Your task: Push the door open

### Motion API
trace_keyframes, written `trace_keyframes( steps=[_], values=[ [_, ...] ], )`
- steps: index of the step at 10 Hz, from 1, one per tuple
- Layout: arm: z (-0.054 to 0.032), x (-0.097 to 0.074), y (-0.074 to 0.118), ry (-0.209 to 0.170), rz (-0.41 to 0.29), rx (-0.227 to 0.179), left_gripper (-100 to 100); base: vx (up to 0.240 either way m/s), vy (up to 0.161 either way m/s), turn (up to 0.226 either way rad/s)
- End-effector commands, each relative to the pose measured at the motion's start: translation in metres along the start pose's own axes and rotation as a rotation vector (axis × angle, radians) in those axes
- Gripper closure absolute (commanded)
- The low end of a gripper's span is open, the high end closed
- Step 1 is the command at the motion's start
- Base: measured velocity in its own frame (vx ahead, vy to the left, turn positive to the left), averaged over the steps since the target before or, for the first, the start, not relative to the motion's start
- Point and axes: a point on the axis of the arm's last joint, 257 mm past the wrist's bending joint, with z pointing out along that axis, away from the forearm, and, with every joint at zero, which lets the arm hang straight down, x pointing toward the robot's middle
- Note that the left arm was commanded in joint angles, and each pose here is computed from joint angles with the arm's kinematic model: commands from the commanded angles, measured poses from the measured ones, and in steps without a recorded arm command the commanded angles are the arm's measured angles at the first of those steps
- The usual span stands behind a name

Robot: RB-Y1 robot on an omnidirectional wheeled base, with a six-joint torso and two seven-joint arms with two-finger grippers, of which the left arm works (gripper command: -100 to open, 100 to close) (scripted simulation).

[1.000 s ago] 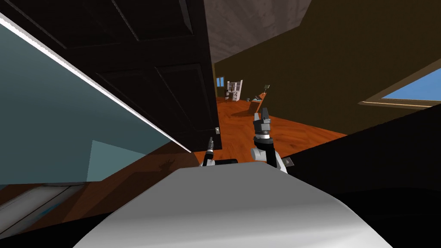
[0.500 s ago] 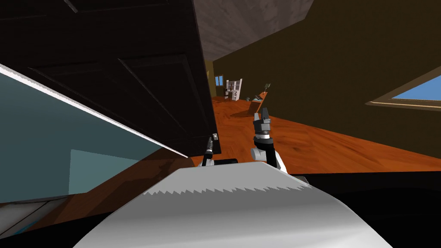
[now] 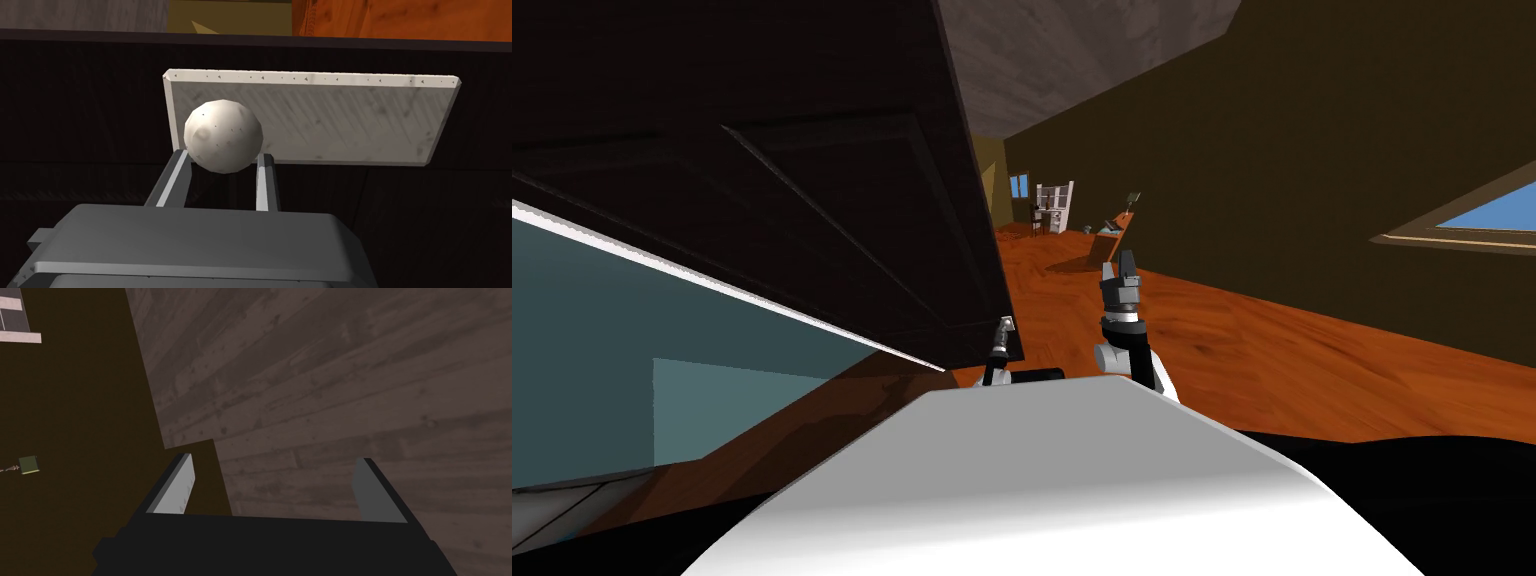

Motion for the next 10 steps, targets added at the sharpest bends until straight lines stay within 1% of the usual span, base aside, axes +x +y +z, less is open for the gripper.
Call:
trace_keyframes(
  steps=[1,4,5,6,7,10],
  values=[
    [-0.001,0.0,0.001,0.001,0.0,-0.003,100,-0.023,0.012,-0.013],
    [-0.001,0.0,0.001,0.001,0.0,-0.003,100,-0.007,0.001,0.0],
    [-0.0004,-0.016,0.004,-0.022,0.014,-0.01,100,0.094,-0.054,0.094],
    [0.0003,-0.024,0.005,-0.036,0.019,-0.01,100,0.157,-0.121,0.098],
    [-0.0132,-0.013,0.011,-0.013,0.038,-0.018,-100,0.011,-0.045,0.155],
    [-0.0289,0.0,0.011,0.005,0.047,-0.018,-100,-0.114,0.031,0.08]
  ],
)
